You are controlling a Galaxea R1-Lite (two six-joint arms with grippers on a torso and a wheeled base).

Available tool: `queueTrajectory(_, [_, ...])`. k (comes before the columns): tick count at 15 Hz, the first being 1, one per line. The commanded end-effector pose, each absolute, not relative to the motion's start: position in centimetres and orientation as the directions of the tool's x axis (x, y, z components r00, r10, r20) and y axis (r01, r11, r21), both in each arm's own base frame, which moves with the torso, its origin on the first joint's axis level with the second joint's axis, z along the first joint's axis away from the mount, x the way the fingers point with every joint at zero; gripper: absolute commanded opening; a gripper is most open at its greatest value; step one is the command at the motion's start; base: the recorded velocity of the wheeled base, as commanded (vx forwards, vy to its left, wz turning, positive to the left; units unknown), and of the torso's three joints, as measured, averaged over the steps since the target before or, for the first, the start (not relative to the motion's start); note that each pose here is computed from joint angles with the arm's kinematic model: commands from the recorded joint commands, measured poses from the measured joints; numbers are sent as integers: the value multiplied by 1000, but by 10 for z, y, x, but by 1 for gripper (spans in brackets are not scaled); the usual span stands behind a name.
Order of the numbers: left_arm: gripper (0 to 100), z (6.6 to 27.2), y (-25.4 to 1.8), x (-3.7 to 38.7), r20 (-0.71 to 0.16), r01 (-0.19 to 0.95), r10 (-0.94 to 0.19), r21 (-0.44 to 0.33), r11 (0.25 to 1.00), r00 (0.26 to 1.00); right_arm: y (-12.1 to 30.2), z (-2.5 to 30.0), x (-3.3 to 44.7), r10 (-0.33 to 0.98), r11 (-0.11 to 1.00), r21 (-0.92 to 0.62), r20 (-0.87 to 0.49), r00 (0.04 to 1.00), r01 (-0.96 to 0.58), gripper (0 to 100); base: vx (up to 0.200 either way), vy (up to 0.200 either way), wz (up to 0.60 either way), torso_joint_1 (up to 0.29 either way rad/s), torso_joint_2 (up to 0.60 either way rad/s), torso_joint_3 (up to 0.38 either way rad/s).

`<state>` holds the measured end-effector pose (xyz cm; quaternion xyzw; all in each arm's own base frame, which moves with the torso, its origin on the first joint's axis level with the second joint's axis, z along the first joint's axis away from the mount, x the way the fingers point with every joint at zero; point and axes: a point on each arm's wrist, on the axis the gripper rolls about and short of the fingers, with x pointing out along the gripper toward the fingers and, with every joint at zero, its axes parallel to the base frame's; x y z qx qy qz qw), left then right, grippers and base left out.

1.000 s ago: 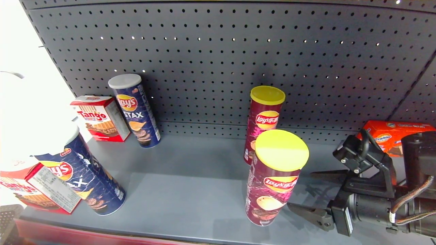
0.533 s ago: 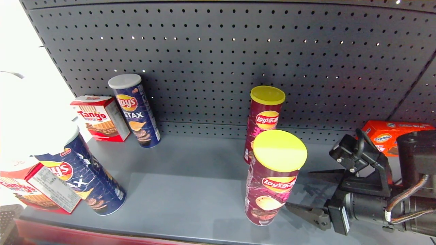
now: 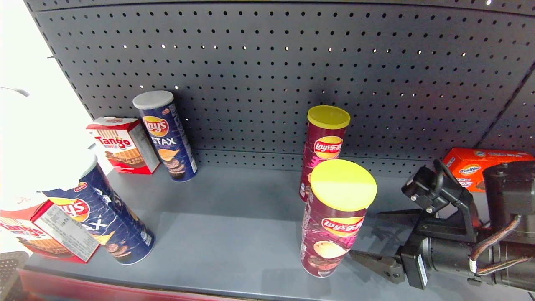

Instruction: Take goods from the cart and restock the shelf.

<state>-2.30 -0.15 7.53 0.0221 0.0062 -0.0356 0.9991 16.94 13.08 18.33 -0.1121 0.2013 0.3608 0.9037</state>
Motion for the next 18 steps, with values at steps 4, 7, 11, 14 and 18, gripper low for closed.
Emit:
queueTrajectory(4, [100,75,-2,-23,-15,71,-71,43,997,997,130,184,169,606,716,-58,-442,661,-695,100,0,0,0,0,0,0])
queueTrajectory(7, [100,75,-2,-23,-15,71,-71,42,997,997,127,186,168,601,724,-60,-432,672,-687,100,0,0,0,0,0,0])
queueTrajectory(11, [100,75,-1,-23,-15,70,-69,40,997,998,85,212,152,520,822,-80,-298,801,-563,100,0,0,0,0,0,0])
queueTrajectory(14, [100,75,-1,-23,-15,70,-69,40,997,998,52,224,135,410,896,-89,-204,889,-434,100,0,0,0,0,0,0])
queueTrajectory(18, [100,75,-2,-23,-15,71,-71,40,997,997,4,210,59,110,988,-106,0,994,-110,100,0,0,0,0,0,0])
